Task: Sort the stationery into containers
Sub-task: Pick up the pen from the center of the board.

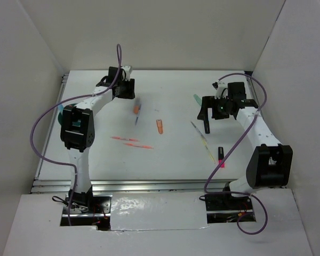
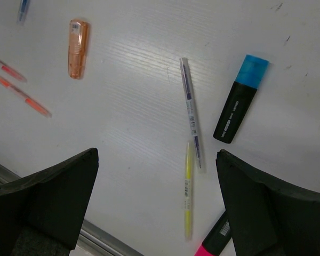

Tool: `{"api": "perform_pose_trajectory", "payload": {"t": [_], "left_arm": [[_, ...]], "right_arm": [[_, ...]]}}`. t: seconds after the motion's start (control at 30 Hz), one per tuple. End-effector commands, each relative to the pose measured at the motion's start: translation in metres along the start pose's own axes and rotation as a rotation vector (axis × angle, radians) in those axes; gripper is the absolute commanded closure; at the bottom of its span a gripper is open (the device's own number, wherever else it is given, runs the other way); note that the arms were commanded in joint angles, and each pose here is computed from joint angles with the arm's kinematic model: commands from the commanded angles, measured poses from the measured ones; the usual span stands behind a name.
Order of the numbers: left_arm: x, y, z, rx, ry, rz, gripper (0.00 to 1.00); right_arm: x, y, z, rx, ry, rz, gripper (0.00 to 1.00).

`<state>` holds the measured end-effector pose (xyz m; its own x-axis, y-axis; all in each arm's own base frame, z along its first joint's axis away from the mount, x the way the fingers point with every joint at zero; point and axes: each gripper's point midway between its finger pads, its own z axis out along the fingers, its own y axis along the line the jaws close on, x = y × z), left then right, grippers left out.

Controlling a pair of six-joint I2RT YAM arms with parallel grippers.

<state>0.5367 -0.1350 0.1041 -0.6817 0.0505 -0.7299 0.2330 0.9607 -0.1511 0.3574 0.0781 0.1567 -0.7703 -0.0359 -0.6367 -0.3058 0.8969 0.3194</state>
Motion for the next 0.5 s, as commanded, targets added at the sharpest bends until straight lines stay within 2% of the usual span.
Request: {"api": "perform_pose_trajectory", "payload": {"t": [0.0, 0.23, 0.47], "left_arm": [[-0.038, -0.002, 0.004, -0.002, -0.053, -0.041, 0.39], [-0.023, -0.011, 0.042, 0.011, -0.013, -0.060, 0.39], [-0.019, -0.026, 0.061, 0.032, 0.000, -0.057, 0.40]], "right_arm": [[-0.011, 0.006, -0.011, -0.005, -0.045, -0.034, 0.03], [-0.006, -0.006, -0.011, 0.008, -0.047, -0.005, 0.03], [-0.002, -0.011, -0.011, 0.013, -0.043, 0.004, 0.03]]}}
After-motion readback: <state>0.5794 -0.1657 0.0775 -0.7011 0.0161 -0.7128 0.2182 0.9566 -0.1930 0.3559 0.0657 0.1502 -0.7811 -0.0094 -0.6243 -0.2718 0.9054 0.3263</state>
